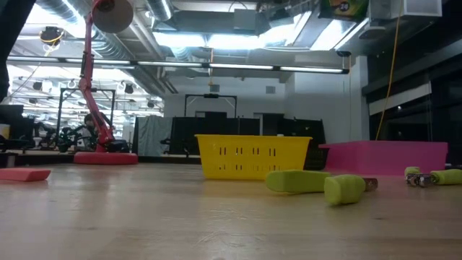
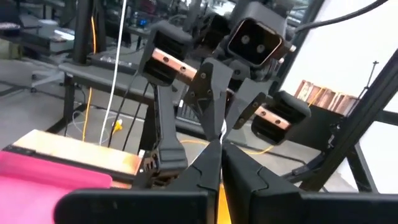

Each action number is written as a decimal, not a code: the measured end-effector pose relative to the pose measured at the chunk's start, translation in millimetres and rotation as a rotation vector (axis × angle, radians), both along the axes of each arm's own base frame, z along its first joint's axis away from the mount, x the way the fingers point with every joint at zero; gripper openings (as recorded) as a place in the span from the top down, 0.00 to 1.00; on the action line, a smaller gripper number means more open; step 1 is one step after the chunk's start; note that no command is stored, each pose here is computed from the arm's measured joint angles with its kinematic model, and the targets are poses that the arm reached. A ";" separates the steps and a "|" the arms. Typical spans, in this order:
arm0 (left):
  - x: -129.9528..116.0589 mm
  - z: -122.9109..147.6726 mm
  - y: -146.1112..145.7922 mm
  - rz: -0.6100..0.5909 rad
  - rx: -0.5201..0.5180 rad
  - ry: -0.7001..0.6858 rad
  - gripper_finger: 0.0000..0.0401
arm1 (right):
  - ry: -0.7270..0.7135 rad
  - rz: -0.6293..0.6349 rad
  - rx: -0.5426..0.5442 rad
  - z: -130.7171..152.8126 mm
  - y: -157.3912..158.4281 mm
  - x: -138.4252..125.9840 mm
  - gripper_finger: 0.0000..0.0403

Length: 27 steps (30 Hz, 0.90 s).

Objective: Pick & Place School Supplies
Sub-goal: Put the bottom yellow crayon box into the red bin

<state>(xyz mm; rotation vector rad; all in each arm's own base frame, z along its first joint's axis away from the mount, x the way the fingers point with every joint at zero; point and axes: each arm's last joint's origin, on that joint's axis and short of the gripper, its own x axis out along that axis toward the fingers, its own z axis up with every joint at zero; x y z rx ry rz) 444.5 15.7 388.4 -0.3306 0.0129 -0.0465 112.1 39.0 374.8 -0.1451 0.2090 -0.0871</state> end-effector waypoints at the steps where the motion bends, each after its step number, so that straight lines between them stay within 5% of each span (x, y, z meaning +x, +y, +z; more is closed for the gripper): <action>1: 0.1 0.5 -0.6 -0.004 0.001 -0.007 0.96 | -0.002 -0.003 0.001 0.1 -0.1 0.0 0.99; 8: -12.6 17.0 -3.8 -0.094 0.027 -0.040 0.75 | 0.003 -0.021 -0.005 -0.5 -0.5 0.1 0.99; 15: -49.3 33.9 3.7 0.174 0.247 0.149 0.52 | 0.004 -0.082 -0.033 -0.8 -2.4 -0.3 1.00; 20: -98.0 44.9 7.7 0.357 0.329 0.363 0.50 | 0.075 -0.220 -0.046 -10.3 -11.7 -12.6 1.00; 27: -149.9 47.4 8.5 0.481 0.264 0.340 0.57 | 0.071 -0.406 0.171 -23.0 -34.4 -53.4 1.00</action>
